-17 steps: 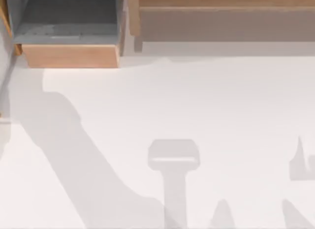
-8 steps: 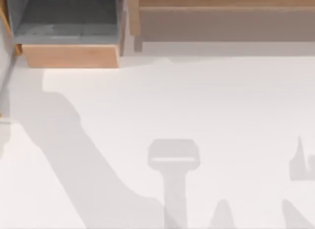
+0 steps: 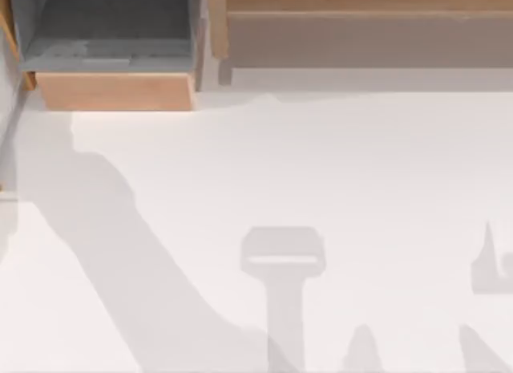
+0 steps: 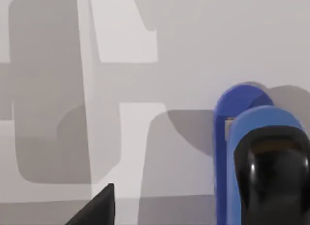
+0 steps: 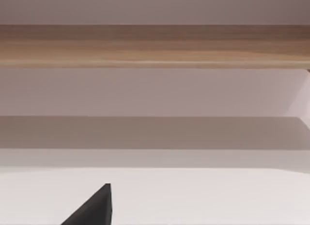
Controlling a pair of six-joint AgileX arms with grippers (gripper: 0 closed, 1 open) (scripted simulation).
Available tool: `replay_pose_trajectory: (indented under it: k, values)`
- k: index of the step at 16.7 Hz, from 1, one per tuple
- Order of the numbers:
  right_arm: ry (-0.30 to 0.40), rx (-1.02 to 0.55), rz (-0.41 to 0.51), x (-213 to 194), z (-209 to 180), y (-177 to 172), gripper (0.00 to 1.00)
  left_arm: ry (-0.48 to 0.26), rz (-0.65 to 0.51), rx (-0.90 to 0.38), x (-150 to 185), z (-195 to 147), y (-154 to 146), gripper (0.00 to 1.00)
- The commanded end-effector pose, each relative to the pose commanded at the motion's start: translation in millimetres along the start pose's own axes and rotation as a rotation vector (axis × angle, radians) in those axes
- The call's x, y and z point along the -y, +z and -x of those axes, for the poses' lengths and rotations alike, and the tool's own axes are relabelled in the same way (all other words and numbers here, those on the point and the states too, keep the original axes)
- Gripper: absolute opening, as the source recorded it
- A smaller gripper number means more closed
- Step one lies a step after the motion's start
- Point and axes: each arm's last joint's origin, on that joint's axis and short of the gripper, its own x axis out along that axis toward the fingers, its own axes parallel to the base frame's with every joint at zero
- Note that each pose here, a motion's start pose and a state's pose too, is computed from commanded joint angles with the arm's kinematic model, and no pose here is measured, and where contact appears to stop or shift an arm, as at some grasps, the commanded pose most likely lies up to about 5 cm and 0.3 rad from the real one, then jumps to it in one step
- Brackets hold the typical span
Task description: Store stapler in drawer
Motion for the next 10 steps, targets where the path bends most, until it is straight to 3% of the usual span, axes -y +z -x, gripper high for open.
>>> replay_pose_trajectory:
  k: [5, 8, 10]
  values:
    - [0.0, 0.0, 0.0, 0.0, 0.0, 0.0, 1.0, 0.057, -0.219, 0.28, -7.2, 31.2, 2.3, 1.0]
    - [0.0, 0.0, 0.0, 0.0, 0.0, 0.0, 1.0, 0.176, -0.388, 0.495, -24.6, 57.0, -5.7, 1.0]
    - [0.0, 0.0, 0.0, 0.0, 0.0, 0.0, 1.0, 0.302, -0.505, 0.628, -41.2, 74.1, -18.2, 1.0]
